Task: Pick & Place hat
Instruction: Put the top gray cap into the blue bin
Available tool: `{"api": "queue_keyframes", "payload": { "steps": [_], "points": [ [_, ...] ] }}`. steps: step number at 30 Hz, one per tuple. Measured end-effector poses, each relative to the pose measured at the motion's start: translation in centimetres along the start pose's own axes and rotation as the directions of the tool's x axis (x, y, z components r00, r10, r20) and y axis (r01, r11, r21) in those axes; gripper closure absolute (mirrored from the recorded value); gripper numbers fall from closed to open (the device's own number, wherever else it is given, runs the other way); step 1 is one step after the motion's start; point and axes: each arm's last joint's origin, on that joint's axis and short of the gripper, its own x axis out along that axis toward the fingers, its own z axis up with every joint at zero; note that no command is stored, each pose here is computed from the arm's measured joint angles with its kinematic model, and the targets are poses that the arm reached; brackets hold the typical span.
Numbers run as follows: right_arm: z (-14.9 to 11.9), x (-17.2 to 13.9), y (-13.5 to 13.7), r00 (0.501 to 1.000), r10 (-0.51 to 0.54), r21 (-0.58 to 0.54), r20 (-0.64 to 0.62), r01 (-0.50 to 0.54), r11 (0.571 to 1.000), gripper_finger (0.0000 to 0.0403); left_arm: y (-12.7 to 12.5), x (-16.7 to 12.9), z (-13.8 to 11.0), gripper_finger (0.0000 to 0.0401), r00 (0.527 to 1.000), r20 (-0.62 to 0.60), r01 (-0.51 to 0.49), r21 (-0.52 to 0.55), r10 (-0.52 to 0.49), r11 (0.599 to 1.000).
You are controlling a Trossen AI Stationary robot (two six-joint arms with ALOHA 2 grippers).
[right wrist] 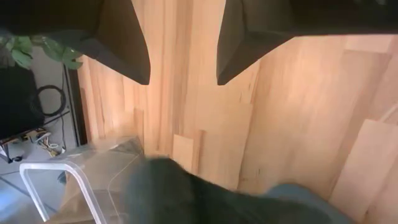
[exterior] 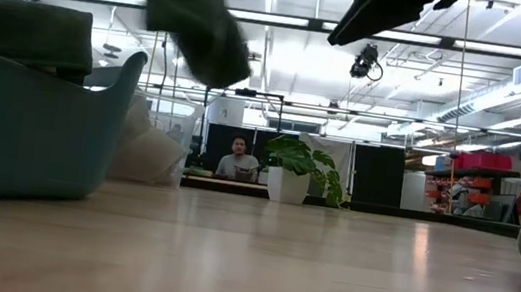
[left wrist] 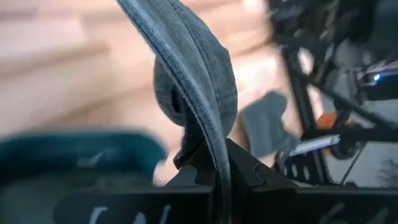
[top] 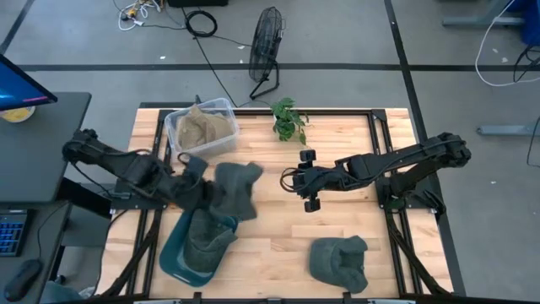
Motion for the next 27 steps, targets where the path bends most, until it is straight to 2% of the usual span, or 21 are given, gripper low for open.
{"api": "queue_keyframes", "payload": {
  "steps": [4,8,16,20,23,27],
  "points": [
    [0.0,0.1,-0.2,1.0,-0.003,-0.011,-0.003,0.003,1.0,0.0216,0.4,-1.4,-1.8,0.0391,0.995,-0.103,0.011,-0.037,-0.015,0.999],
    [-0.2,0.3,-0.7,1.0,-0.013,-0.005,-0.009,0.013,1.0,0.0216,0.3,-2.8,-3.3,0.0391,0.971,-0.235,0.039,-0.004,-0.039,0.999],
    [-0.3,0.5,-1.4,1.0,-0.014,0.055,-0.017,0.015,0.998,0.0216,-0.3,-5.9,-4.5,0.0391,0.946,-0.304,0.103,-0.038,-0.11,0.994],
    [-0.4,0.6,-1.5,1.0,0.025,0.071,-0.009,-0.025,0.997,0.0216,-0.4,-8.1,-4.4,0.0391,0.92,-0.378,0.09,-0.057,-0.105,0.994],
    [-0.4,0.6,-1.6,0.999,0.037,0.073,-0.003,-0.036,0.997,0.0216,0.3,-9.0,-4.3,0.0391,0.913,-0.407,0.006,-0.082,-0.039,0.997],
    [-0.2,0.6,-1.6,0.999,0.033,0.079,0.015,-0.034,0.996,0.0216,1.9,-8.5,-4.9,0.0391,0.913,-0.384,-0.166,-0.05,0.134,0.985]
  ]
}}
